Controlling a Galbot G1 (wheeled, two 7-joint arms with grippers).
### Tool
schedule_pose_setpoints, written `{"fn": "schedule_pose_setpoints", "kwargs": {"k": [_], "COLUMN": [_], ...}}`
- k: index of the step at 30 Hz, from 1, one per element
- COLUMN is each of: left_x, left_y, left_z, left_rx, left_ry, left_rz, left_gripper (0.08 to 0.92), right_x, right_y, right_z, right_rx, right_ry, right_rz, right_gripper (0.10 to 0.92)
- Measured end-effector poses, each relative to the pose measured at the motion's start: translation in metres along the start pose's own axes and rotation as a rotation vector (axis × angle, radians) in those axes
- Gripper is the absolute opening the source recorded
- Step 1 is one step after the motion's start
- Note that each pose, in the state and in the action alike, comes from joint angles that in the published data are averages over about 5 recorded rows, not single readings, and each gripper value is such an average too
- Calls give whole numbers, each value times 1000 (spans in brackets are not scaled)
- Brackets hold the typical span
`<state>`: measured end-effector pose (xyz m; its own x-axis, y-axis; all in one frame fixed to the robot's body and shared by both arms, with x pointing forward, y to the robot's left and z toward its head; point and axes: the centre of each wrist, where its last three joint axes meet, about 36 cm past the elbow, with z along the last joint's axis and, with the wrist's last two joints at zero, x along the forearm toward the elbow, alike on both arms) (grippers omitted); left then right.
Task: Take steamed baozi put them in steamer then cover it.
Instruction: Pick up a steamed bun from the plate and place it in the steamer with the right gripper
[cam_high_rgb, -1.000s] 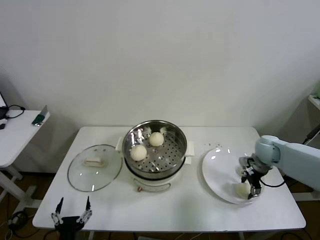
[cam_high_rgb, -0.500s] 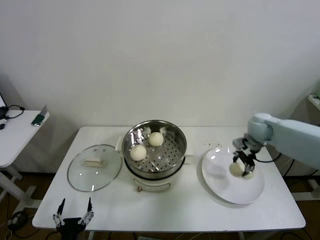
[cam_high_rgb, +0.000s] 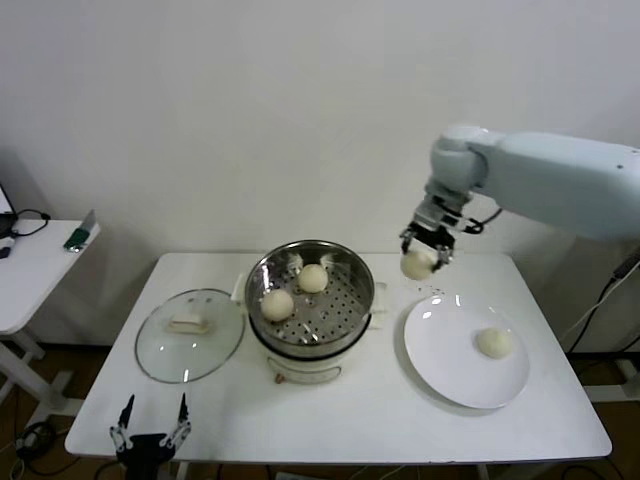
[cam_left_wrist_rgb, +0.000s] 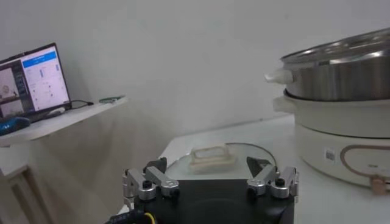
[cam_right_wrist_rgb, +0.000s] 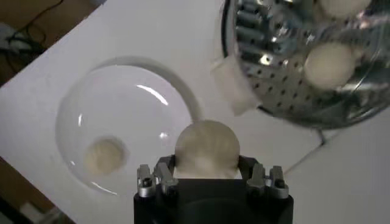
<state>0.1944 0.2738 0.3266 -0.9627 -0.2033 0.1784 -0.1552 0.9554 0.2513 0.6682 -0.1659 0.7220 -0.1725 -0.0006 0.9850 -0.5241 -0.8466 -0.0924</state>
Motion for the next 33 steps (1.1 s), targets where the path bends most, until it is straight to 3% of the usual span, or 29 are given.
{"fn": "schedule_pose_setpoints", "kwargs": {"k": [6,16,33], "left_x": [-3,-9,-15], "left_y": [0,4,4], "left_z": [-1,-3,-1], "left_rx": [-8,-20,-16], "left_ry": [-5,-14,-9], "left_rz": [0,-5,-3], "left_gripper": [823,823,823], "right_x": [0,-49,-109], "right_y": [-56,-117,-141], "right_z": [-43,-115,-176], "right_rx": [186,414,566], "right_ry": [8,-32,-99], "right_rz": [-4,-56,-116], "right_gripper": [681,687,697]}}
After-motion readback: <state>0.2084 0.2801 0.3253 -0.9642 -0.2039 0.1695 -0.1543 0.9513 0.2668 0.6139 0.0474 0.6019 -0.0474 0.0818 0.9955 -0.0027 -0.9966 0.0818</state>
